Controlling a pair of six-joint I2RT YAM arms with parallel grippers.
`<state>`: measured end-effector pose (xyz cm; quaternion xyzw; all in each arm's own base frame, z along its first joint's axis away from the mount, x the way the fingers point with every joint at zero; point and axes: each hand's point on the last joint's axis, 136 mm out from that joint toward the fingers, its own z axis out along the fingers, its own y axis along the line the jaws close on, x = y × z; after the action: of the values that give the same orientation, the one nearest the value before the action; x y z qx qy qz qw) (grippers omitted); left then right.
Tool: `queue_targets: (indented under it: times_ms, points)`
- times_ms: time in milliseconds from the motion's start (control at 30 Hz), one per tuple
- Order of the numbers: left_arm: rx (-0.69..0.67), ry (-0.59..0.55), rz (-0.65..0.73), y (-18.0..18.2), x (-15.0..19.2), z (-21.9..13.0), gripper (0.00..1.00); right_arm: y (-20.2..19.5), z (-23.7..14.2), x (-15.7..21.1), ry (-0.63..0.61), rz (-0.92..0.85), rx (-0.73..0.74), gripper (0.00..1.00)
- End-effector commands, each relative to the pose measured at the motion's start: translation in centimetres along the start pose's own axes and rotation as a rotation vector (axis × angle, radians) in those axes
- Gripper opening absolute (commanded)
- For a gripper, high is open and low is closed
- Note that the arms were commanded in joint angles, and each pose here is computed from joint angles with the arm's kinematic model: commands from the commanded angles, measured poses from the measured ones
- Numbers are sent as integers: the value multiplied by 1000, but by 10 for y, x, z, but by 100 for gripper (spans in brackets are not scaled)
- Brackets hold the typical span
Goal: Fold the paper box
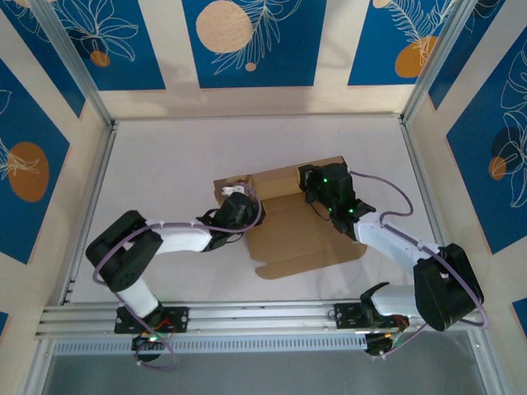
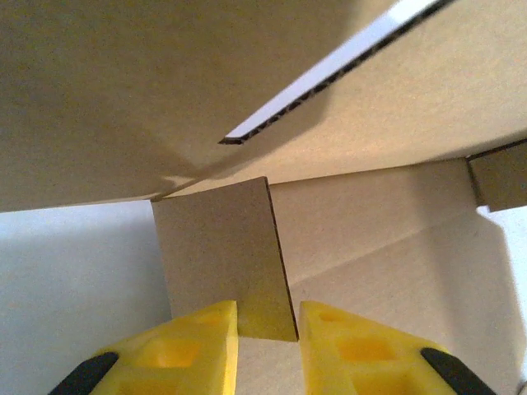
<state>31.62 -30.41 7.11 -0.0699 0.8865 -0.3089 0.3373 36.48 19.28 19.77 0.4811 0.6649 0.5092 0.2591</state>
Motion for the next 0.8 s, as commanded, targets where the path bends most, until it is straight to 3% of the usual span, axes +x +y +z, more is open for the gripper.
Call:
queue_targets:
  times_ms: [0,433,667,767]
  points:
    - [74,17,31,-23,-5,9,25,-18,0,30,114,8,50,0]
    - [-24,145,157,-11,15,32,31,-50,5,42,161,-20,146,0]
    - [-84,290,179,6,52,50,31,-55,3,39,150,-22,177,0]
    - [-80,274,188,6,51,41,31,-54,3,33,134,-29,176,0]
